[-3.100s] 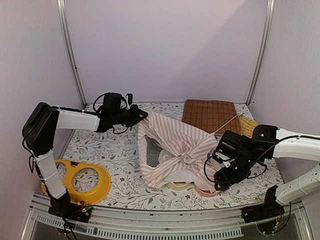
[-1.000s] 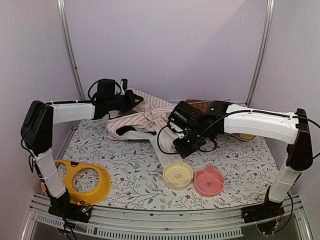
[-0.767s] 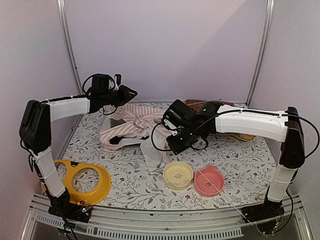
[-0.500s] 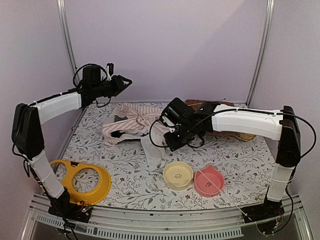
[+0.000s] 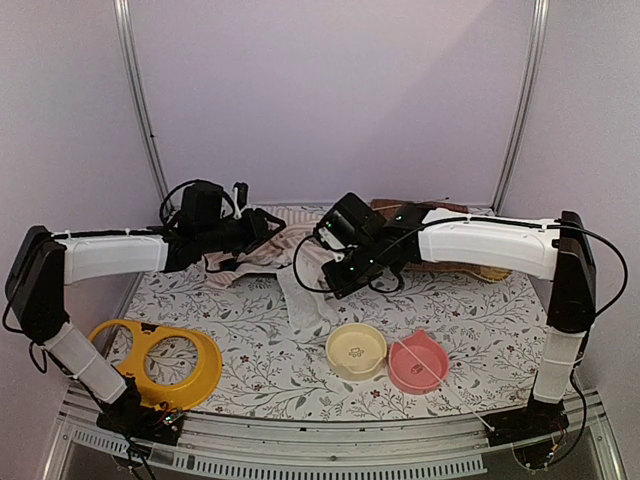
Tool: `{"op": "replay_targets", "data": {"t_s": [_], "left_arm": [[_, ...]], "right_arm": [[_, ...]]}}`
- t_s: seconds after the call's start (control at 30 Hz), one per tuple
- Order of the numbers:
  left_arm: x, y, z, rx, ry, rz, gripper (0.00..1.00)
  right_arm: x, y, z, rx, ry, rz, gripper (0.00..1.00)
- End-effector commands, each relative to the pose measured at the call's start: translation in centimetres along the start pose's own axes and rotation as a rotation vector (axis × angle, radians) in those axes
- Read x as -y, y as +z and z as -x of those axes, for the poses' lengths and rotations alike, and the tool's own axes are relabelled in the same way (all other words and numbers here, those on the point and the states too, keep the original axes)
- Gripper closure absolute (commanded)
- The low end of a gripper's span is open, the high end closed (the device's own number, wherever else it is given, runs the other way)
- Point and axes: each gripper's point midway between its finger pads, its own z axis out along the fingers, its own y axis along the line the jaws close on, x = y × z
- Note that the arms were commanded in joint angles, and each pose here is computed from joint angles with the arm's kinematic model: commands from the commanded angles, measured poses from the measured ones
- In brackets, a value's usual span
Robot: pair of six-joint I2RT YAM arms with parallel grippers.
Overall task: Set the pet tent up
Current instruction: Pass from the right arm to the left
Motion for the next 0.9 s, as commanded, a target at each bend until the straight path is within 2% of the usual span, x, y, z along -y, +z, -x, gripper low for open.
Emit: {"op": "replay_targets", "data": {"t_s": [0.0, 0.13, 0.3, 0.53, 0.6, 0.87], "left_arm": [[1.2, 1.2, -1.9, -0.011, -0.027, -0.057, 0.53], [1.2, 2.1, -3.6, -0.038, -0.063, -0.069, 0.52], [1.3, 3.2, -3.6, -0.036, -0.078, -0.073, 0.52], [-0.8, 3.5, -4.0, -0.009, -0.103, 0.017, 0.48], [-0.4, 3.4, -3.9, 0.004, -0.112, -0.011, 0.47], [-0.1, 5.2, -3.3, 0.009, -0.127, -0.028, 0.57]], "right_arm": [[-0.8, -0.4, 2.9, 0.090, 0.007, 0.034, 1.00], [-0.8, -0.1, 2.9, 0.087, 0.006, 0.035, 1.00], [-0.8, 0.1, 2.9, 0.088, 0.006, 0.038, 1.00], [-0.8, 0.2, 3.1, 0.094, 0.002, 0.042, 1.00], [-0.9, 0.2, 3.0, 0.092, 0.001, 0.045, 1.00], [-1.1, 0.4, 3.1, 0.095, -0.003, 0.059, 1.00]]}}
